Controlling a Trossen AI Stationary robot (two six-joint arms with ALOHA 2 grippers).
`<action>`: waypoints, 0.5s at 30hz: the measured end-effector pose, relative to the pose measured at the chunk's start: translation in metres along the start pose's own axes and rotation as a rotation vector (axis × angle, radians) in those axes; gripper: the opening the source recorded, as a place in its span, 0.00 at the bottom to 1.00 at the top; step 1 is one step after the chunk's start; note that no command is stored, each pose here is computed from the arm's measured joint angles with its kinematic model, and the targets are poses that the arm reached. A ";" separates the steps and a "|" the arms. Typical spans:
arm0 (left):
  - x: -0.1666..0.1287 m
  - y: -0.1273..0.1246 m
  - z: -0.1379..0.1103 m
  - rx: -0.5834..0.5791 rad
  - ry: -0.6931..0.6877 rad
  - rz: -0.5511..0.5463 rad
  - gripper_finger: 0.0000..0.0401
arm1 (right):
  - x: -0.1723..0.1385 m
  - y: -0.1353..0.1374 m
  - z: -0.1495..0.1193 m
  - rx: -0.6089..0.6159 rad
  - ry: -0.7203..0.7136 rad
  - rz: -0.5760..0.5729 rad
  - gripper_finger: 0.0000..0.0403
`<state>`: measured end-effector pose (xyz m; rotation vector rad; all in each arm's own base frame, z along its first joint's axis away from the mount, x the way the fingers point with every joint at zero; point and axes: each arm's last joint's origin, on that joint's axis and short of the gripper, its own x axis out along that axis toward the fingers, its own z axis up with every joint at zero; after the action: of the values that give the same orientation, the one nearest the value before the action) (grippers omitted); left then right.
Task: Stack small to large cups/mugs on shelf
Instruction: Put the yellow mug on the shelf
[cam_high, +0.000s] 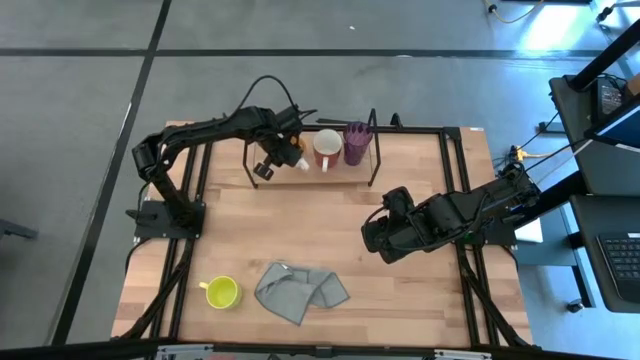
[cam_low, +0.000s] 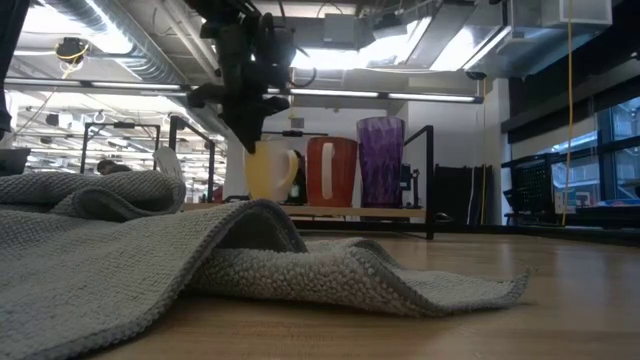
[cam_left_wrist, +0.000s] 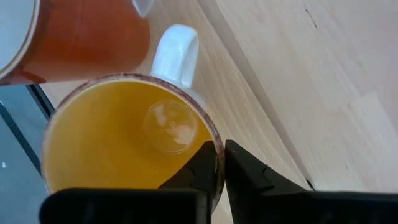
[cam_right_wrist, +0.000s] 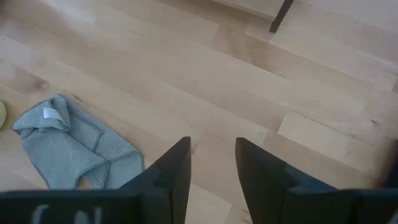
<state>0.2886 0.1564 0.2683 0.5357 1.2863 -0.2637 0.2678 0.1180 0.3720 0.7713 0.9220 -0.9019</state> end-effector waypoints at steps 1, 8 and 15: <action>0.000 -0.001 0.001 0.001 -0.001 0.001 0.07 | 0.000 0.000 0.000 0.000 0.000 0.000 0.32; 0.000 -0.003 0.007 0.023 0.012 0.020 0.14 | 0.000 0.000 0.000 0.000 0.005 0.000 0.32; 0.000 -0.003 0.009 0.008 0.057 0.062 0.14 | 0.000 0.000 0.000 0.000 0.006 0.000 0.32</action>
<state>0.2943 0.1495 0.2694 0.5927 1.3216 -0.2039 0.2677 0.1181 0.3719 0.7743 0.9278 -0.8998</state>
